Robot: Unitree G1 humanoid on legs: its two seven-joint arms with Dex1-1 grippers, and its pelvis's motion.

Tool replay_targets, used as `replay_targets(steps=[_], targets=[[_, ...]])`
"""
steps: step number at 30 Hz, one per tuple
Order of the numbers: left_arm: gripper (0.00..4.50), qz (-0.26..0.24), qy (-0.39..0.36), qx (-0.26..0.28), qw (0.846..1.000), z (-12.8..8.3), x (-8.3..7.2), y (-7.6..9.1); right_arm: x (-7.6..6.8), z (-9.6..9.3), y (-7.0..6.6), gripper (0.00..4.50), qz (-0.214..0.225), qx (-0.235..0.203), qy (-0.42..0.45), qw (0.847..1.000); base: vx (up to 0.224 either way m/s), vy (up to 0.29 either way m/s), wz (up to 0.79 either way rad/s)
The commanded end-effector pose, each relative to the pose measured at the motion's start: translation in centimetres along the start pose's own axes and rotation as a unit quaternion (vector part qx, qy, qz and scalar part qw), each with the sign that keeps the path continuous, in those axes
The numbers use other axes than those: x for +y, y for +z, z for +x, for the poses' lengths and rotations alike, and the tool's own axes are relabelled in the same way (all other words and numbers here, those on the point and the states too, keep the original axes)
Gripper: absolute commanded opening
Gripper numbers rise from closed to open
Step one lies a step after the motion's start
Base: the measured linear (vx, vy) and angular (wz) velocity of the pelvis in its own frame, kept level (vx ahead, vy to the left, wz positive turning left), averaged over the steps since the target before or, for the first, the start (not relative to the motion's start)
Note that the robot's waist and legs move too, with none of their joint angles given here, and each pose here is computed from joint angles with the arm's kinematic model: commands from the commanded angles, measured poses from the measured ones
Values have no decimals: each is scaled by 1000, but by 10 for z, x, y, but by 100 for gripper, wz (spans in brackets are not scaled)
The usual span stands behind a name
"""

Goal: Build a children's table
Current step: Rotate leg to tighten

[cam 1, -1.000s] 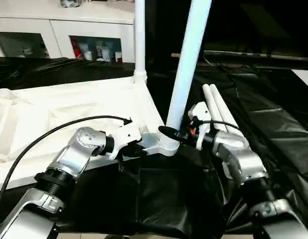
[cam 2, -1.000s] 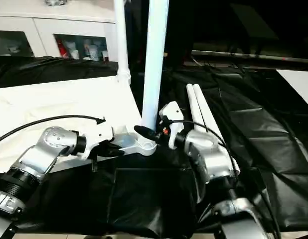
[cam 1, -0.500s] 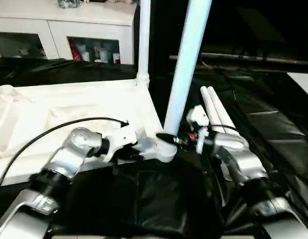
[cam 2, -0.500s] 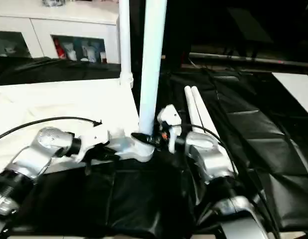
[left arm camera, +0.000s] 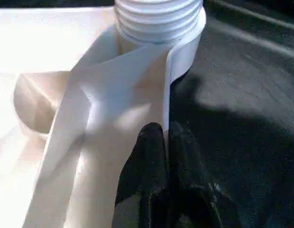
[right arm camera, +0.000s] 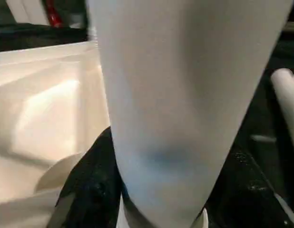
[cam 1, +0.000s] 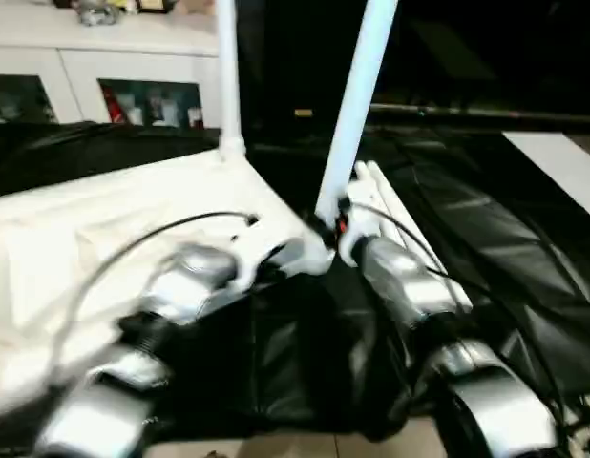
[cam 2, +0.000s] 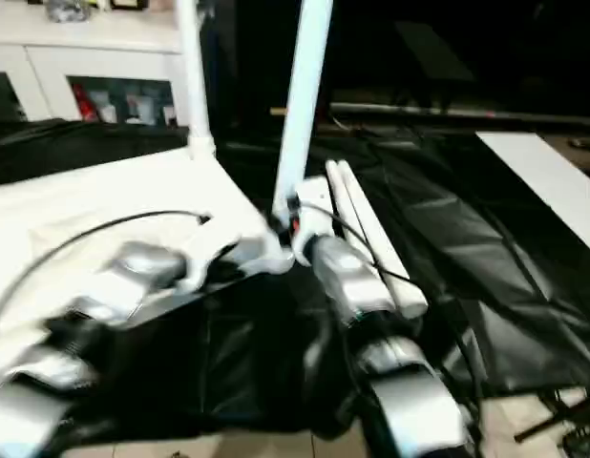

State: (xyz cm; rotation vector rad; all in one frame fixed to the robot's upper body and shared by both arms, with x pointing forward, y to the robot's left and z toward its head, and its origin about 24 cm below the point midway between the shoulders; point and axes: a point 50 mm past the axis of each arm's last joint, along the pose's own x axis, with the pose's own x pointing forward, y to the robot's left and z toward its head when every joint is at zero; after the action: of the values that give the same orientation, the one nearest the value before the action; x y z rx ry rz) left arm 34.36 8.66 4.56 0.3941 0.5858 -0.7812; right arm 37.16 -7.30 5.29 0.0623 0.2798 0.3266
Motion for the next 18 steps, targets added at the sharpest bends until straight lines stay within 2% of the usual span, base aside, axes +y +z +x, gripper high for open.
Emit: replay_targets(steps=[1, 3, 7, 18], targets=[[0, -11, 22, -2, 1000, -2, 3, 4, -3, -11, -60, 188, 0, 128, -28, 991, 132, -133, -27], [0, -10, 30, 3, 1000, -2, 3, 3, -1, -10, -59, 188, -3, 126, -28, 992, 117, -70, -25], [0, -16, 46, 12, 999, -3, 7, 0, 1, -8, -56, 188, 15, 124, -36, 992, -4, -7, 6], [0, -5, 57, 7, 998, -7, 16, -1, 4, -4, -48, 188, 4, 103, -19, 994, 0, 0, 0]])
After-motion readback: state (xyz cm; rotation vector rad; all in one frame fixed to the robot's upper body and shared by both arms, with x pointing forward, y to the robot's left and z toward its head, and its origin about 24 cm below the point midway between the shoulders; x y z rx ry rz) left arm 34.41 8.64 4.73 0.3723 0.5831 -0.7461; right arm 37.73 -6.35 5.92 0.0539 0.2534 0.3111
